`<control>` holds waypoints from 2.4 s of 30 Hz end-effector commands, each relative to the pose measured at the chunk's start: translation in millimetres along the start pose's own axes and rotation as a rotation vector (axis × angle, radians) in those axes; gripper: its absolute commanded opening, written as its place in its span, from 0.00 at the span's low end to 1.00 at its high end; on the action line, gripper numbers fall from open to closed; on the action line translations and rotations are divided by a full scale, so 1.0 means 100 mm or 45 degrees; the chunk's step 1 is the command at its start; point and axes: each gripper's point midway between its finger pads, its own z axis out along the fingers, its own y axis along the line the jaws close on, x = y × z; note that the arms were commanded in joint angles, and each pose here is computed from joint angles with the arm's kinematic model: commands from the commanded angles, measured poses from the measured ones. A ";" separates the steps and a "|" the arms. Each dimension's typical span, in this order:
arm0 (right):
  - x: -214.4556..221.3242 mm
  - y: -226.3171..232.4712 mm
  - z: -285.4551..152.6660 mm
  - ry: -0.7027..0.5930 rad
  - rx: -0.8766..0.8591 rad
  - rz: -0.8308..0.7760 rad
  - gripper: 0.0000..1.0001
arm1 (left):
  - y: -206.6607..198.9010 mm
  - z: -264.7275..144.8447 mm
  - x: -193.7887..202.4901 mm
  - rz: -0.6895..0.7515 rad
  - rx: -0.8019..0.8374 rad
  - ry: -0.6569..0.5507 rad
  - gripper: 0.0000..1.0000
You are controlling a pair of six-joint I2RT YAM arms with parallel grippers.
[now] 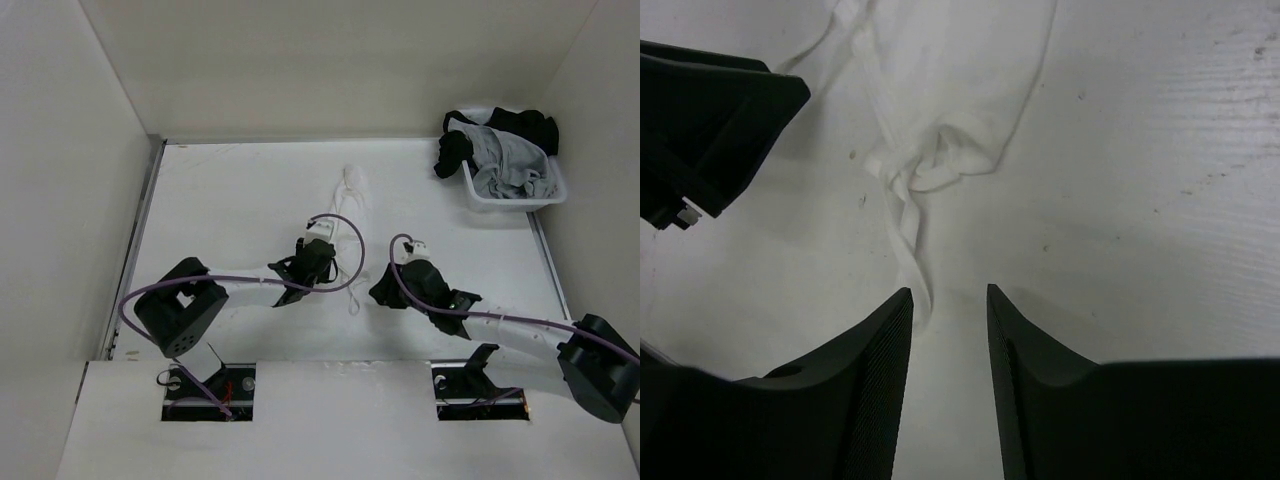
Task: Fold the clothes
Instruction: Flatten the tank top out
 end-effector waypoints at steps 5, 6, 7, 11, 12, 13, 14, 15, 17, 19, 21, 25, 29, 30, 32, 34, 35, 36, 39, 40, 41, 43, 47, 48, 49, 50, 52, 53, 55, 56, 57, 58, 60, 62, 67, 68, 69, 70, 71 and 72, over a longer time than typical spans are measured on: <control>-0.03 0.00 -0.01 -0.066 -0.013 0.052 0.42 | -0.05 0.09 -0.07 0.071 -0.024 -0.008 0.33; -0.01 -0.02 -0.01 -0.062 -0.009 0.051 0.42 | -0.03 0.11 -0.03 0.077 -0.037 0.011 0.32; -0.01 -0.02 0.00 -0.060 -0.006 0.050 0.42 | -0.01 0.12 0.00 0.082 -0.047 0.030 0.31; 0.01 -0.05 0.01 -0.056 0.009 0.050 0.43 | 0.02 0.08 0.16 0.110 -0.059 0.083 0.30; 0.02 -0.06 0.02 -0.050 0.016 0.049 0.43 | 0.03 0.05 0.18 0.104 -0.059 0.084 0.30; 0.03 -0.07 0.03 -0.044 0.022 0.047 0.43 | 0.04 0.04 0.19 0.099 -0.060 0.085 0.30; 0.03 -0.07 0.05 -0.042 0.025 0.047 0.43 | 0.06 0.02 0.20 0.094 -0.058 0.087 0.30; 0.03 -0.06 0.06 -0.038 0.029 0.046 0.43 | 0.06 0.00 0.21 0.087 -0.052 0.088 0.29; 0.05 -0.03 0.08 -0.019 0.026 0.037 0.43 | 0.08 -0.06 0.21 0.071 -0.049 0.087 0.29; 0.11 0.03 0.10 0.009 0.014 0.021 0.43 | 0.09 -0.13 0.20 0.054 -0.040 0.081 0.33; 0.17 0.09 0.12 0.034 0.003 0.003 0.43 | 0.10 -0.18 0.20 0.036 -0.031 0.074 0.36; 0.25 0.21 0.12 0.065 -0.029 -0.013 0.46 | 0.16 -0.21 0.29 0.015 -0.020 0.092 0.36; 0.33 0.29 0.14 0.091 -0.054 -0.010 0.46 | 0.15 -0.15 0.39 0.010 -0.005 0.138 0.30; 0.36 0.30 0.14 0.103 -0.057 -0.008 0.46 | 0.14 -0.14 0.39 0.005 -0.002 0.142 0.27; 0.40 0.33 0.15 0.123 -0.072 -0.002 0.46 | 0.15 -0.13 0.40 0.002 -0.008 0.149 0.22; 0.43 0.38 0.16 0.138 -0.090 0.001 0.46 | 0.17 -0.14 0.37 -0.010 -0.010 0.141 0.17; 0.44 0.41 0.16 0.143 -0.105 0.000 0.46 | 0.18 -0.14 0.36 -0.015 -0.012 0.138 0.15; 0.45 0.44 0.16 0.148 -0.119 -0.002 0.46 | 0.19 -0.15 0.34 -0.024 -0.012 0.131 0.13; 0.50 0.45 0.19 0.173 -0.123 -0.006 0.43 | 0.18 -0.18 0.31 -0.051 0.011 0.121 0.08; 0.51 0.44 0.20 0.179 -0.115 -0.004 0.39 | 0.18 -0.19 0.29 -0.065 0.019 0.116 0.08; 0.53 0.43 0.22 0.187 -0.106 0.000 0.33 | 0.18 -0.20 0.29 -0.077 0.024 0.112 0.07; 0.54 0.40 0.24 0.180 -0.089 0.010 0.16 | 0.21 -0.23 0.24 -0.115 0.030 0.089 0.05; 0.45 0.46 0.19 0.122 -0.134 0.047 0.00 | 0.22 -0.37 0.00 -0.236 0.101 0.008 0.01; 0.37 0.50 0.14 0.089 -0.155 0.055 0.00 | 0.23 -0.42 -0.11 -0.276 0.120 -0.027 0.01; 0.27 0.54 0.08 0.044 -0.178 0.059 0.00 | 0.25 -0.49 -0.22 -0.317 0.138 -0.063 0.00; 0.17 0.60 0.00 0.000 -0.204 0.063 0.00 | 0.26 -0.57 -0.35 -0.357 0.163 -0.106 0.00; -0.01 0.70 -0.19 -0.072 -0.256 0.065 0.00 | 0.27 -0.76 -0.59 -0.426 0.210 -0.188 0.00; -0.11 0.75 -0.30 -0.103 -0.278 0.063 0.00 | 0.27 -0.85 -0.72 -0.454 0.233 -0.230 0.00; -0.31 0.84 -0.52 -0.164 -0.309 0.052 0.00 | 0.25 -1.08 -0.98 -0.495 0.277 -0.315 0.00; -0.44 0.90 -0.64 -0.204 -0.325 0.042 0.00 | 0.24 -1.21 -1.12 -0.513 0.303 -0.361 0.00; -0.56 0.95 -0.78 -0.240 -0.334 0.024 0.00 | 0.23 -1.34 -1.26 -0.531 0.331 -0.406 0.00; -0.71 1.00 -0.92 -0.286 -0.341 0.006 0.00 | 0.21 -1.50 -1.43 -0.548 0.368 -0.458 0.00; -0.95 1.12 -1.22 -0.360 -0.362 -0.020 0.00 | 0.18 -1.84 -1.76 -0.568 0.431 -0.571 0.00; -1.16 1.26 -1.51 -0.419 -0.401 -0.057 0.00 | 0.16 -2.20 -2.06 -0.583 0.490 -0.674 0.00; -1.73 1.63 -2.36 -0.605 -0.485 -0.162 0.00 | 0.20 -3.18 -2.79 -0.587 0.610 -0.966 0.00; -1.85 1.70 -2.55 -0.649 -0.499 -0.179 0.00 | 0.22 -3.37 -2.91 -0.588 0.628 -1.019 0.00; -1.96 1.77 -2.74 -0.690 -0.520 -0.191 0.00 | 0.23 -3.55 -3.03 -0.587 0.645 -1.068 0.00; -2.06 1.84 -2.91 -0.727 -0.539 -0.206 0.00 | 0.25 -3.72 -3.12 -0.582 0.657 -1.112 0.00; -2.18 1.90 -3.10 -0.765 -0.558 -0.211 0.00 | 0.27 -3.88 -3.21 -0.588 0.672 -1.153 0.00; -2.27 1.94 -3.25 -0.794 -0.570 -0.215 0.00 | 0.29 -4.01 -3.28 -0.593 0.681 -1.189 0.00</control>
